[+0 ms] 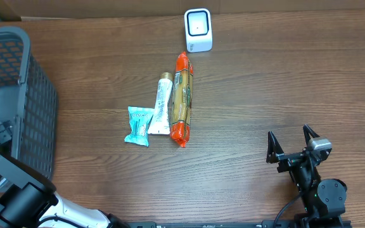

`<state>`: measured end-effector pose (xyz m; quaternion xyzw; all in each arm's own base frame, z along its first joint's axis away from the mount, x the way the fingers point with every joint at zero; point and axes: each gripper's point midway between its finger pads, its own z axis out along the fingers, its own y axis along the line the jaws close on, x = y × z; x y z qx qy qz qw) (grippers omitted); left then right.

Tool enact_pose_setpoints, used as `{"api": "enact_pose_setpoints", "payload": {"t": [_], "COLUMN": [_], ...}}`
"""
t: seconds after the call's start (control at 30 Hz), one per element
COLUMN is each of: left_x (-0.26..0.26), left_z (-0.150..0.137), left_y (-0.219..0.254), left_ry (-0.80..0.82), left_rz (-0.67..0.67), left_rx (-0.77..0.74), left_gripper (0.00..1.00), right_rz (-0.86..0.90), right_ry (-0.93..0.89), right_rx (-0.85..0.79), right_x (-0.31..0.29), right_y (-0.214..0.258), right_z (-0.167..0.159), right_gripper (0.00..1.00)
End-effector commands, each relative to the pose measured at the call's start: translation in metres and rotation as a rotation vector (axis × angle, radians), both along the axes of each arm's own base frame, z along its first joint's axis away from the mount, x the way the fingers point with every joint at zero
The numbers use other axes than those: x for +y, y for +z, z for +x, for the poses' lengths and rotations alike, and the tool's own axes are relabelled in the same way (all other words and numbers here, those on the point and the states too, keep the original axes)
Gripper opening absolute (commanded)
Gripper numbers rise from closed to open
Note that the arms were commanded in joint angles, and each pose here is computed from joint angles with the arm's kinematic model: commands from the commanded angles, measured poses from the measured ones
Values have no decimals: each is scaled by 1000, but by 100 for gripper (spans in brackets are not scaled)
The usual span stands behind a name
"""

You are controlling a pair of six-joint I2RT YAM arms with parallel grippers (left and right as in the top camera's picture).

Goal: Scan the item barcode
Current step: 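Reach the left gripper into the basket toward the yellow Pokka carton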

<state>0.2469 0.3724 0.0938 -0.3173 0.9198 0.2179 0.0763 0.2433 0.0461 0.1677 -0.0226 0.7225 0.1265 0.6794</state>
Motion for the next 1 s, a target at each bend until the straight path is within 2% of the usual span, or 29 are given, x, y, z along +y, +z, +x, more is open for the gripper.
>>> {"api": "enact_pose_setpoints", "payload": {"t": [0.0,0.37,0.67,0.87,0.97], "left_x": [4,21,36,33,28], "left_z": [6,18,23,17,13], "left_y": [-19,-47,-44,-75,-95], "left_ry": [-110,-135,-171,-167,-153], "left_rz": [-11,16,68,10,-32], "left_rx": [60,62,51,92,112], "left_gripper": [95,96,90,90,81], "right_rz": [3,3,3,3,3], "right_ry": [-11,-11,-11,-11,-11], "right_rx": [-2,-2,-2,-2,-2], "right_x": [-2,-2,-2,-2,-2], "right_y": [-2,-2,-2,-2,-2], "right_z": [0,0,0,0,0], "right_gripper": [100,100,100,100,100]}}
